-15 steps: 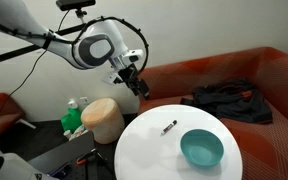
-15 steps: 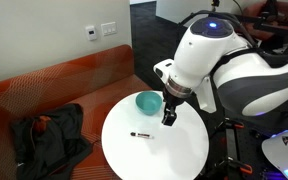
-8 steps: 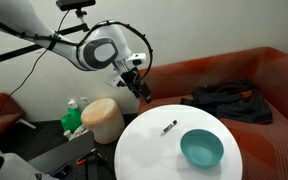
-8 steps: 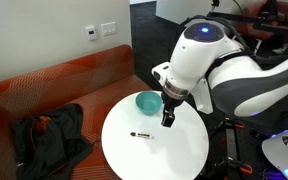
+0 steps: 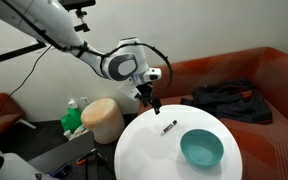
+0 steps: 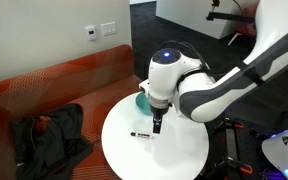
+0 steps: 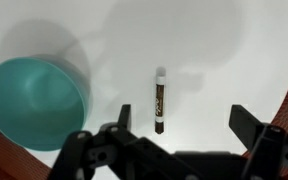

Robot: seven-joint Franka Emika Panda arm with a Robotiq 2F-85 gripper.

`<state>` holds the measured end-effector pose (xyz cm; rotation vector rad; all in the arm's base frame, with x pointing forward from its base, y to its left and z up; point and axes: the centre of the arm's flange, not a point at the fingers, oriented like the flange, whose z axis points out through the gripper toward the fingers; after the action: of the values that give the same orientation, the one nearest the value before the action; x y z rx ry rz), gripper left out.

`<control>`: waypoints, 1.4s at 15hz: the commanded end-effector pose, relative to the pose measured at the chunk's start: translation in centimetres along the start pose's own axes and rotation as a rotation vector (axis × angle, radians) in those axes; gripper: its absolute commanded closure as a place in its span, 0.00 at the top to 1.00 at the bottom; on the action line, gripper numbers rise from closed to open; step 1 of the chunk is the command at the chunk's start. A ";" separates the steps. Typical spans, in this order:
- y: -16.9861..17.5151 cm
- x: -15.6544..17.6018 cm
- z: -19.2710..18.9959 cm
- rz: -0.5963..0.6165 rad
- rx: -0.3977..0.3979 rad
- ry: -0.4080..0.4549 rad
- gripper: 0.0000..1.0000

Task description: Put the marker in the bowl

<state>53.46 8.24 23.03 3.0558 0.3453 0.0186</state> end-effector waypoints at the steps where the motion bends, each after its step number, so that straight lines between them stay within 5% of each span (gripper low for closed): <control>1: 0.2 2.9 2.8 -0.012 0.037 -0.017 1.00; 21: 1.8 9.1 15.0 0.027 0.054 -0.067 1.00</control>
<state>60.78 7.61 8.80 3.0981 0.2949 -0.1320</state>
